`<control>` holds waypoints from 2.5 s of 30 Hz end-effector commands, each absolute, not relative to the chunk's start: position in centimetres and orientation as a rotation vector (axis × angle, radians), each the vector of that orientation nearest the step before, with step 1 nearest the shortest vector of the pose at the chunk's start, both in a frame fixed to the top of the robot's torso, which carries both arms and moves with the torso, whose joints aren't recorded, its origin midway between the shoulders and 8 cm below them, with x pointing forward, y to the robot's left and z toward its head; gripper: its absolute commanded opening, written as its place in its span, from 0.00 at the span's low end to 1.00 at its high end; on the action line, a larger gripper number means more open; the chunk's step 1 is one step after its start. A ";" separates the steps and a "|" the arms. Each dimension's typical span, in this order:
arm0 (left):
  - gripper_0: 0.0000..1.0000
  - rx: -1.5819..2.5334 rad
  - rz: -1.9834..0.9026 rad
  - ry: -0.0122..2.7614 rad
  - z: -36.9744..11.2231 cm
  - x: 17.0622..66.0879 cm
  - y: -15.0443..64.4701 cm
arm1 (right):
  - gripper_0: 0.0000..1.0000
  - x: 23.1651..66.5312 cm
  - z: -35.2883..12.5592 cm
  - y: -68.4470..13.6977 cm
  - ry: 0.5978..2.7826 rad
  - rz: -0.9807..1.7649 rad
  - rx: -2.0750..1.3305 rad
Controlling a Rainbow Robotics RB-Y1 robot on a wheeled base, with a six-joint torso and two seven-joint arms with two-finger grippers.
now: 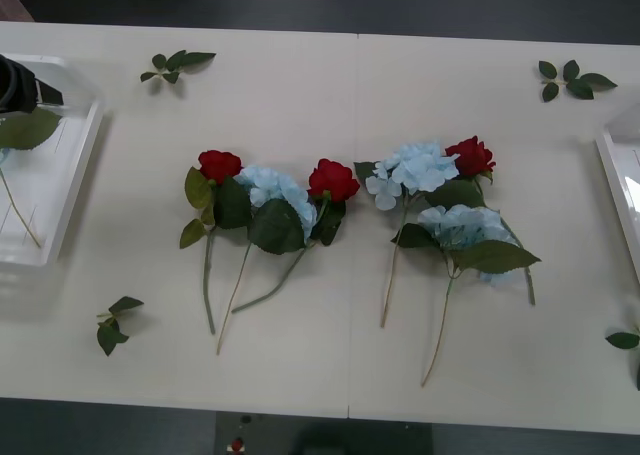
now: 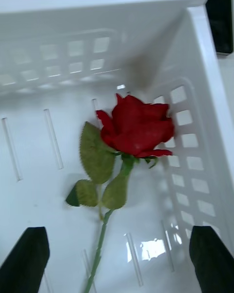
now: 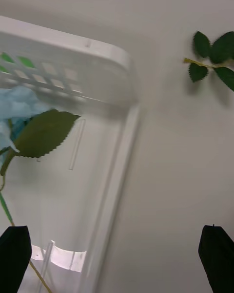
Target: Put the red flowers into the right box and the blue flowers into the left box
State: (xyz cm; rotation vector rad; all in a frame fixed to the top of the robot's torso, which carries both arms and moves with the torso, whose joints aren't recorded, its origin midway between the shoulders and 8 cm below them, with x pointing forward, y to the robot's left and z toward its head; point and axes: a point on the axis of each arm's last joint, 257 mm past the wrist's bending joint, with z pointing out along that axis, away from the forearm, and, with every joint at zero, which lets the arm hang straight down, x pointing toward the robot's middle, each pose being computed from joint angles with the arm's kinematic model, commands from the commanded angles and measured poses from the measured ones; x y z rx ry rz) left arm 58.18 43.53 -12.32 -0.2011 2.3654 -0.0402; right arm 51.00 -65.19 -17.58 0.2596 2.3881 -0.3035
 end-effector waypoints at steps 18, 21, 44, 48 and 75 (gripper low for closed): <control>1.00 0.225 -0.056 2.394 -16.5 56.2 26.1 | 1.00 55.3 -15.7 -40.0 2.403 -0.006 -0.465; 1.00 0.246 -0.041 2.395 -17.6 56.2 25.1 | 1.00 55.4 -17.2 -38.0 2.403 -0.004 -0.530; 1.00 0.390 0.149 2.402 -24.5 55.0 20.9 | 1.00 56.9 -25.1 -29.7 2.361 -0.090 -0.716; 1.00 0.395 0.185 2.394 -25.2 55.2 21.1 | 1.00 57.1 -25.8 -29.0 2.360 -0.108 -0.724; 1.00 0.388 0.218 2.405 -28.9 55.9 21.6 | 1.00 58.6 -29.5 -29.7 2.424 -0.135 -0.601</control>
